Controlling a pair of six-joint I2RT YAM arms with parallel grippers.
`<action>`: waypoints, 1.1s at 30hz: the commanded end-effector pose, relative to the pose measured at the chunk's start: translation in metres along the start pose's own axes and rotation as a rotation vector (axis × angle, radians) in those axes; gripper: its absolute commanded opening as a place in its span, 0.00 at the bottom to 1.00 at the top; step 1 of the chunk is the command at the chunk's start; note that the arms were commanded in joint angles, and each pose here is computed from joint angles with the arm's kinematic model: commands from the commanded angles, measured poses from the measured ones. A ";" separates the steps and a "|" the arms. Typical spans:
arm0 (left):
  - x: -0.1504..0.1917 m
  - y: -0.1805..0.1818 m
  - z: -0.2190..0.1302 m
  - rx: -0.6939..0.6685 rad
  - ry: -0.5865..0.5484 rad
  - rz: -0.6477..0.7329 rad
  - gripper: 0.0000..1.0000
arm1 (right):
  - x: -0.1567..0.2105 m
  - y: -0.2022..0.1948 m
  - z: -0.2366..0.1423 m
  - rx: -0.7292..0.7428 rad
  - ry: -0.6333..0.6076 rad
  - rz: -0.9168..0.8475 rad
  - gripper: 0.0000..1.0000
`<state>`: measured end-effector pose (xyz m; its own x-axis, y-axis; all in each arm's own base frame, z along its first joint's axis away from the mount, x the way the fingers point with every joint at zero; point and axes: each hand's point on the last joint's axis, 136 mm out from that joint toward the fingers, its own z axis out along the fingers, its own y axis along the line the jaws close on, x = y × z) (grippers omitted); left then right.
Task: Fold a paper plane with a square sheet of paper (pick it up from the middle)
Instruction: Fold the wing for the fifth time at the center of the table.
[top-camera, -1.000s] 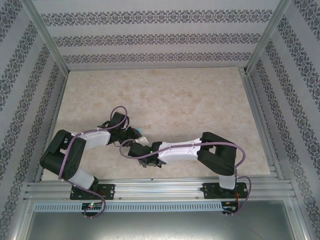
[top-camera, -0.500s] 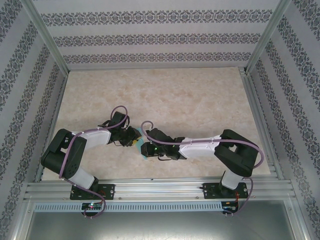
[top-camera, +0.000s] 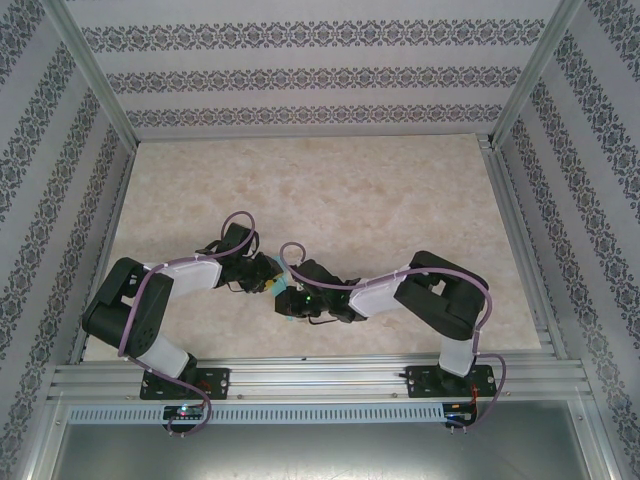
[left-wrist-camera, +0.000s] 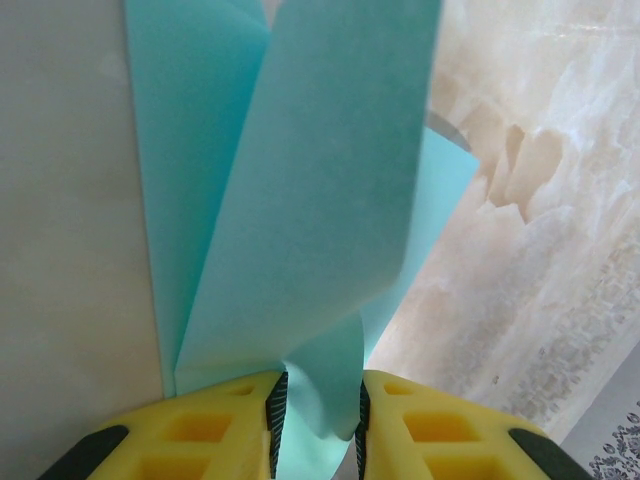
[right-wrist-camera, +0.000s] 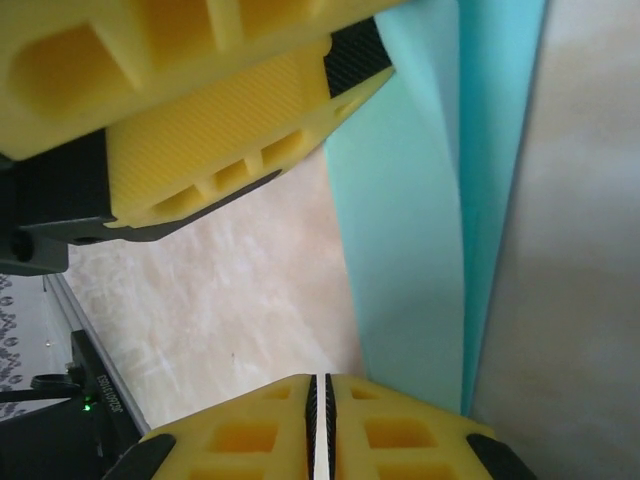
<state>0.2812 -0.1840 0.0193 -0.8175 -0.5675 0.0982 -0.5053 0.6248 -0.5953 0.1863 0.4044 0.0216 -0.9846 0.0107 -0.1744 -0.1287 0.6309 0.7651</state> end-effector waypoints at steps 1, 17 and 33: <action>0.006 0.049 0.005 -0.169 0.017 -0.080 0.29 | 0.027 -0.021 0.006 0.028 0.087 0.032 0.13; -0.011 -0.007 -0.035 -0.071 -0.063 0.114 0.39 | 0.030 -0.052 -0.013 0.284 0.098 -0.057 0.04; -0.007 -0.022 -0.007 0.092 -0.004 0.187 0.42 | 0.030 -0.054 -0.009 0.299 0.100 -0.029 0.03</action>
<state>0.2878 -0.1906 0.0423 -0.8844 -0.4666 0.0123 -0.3597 0.6644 -0.6551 0.1757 0.3939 0.0153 -0.9804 -0.0707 -0.1839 -0.1767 0.7289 0.6614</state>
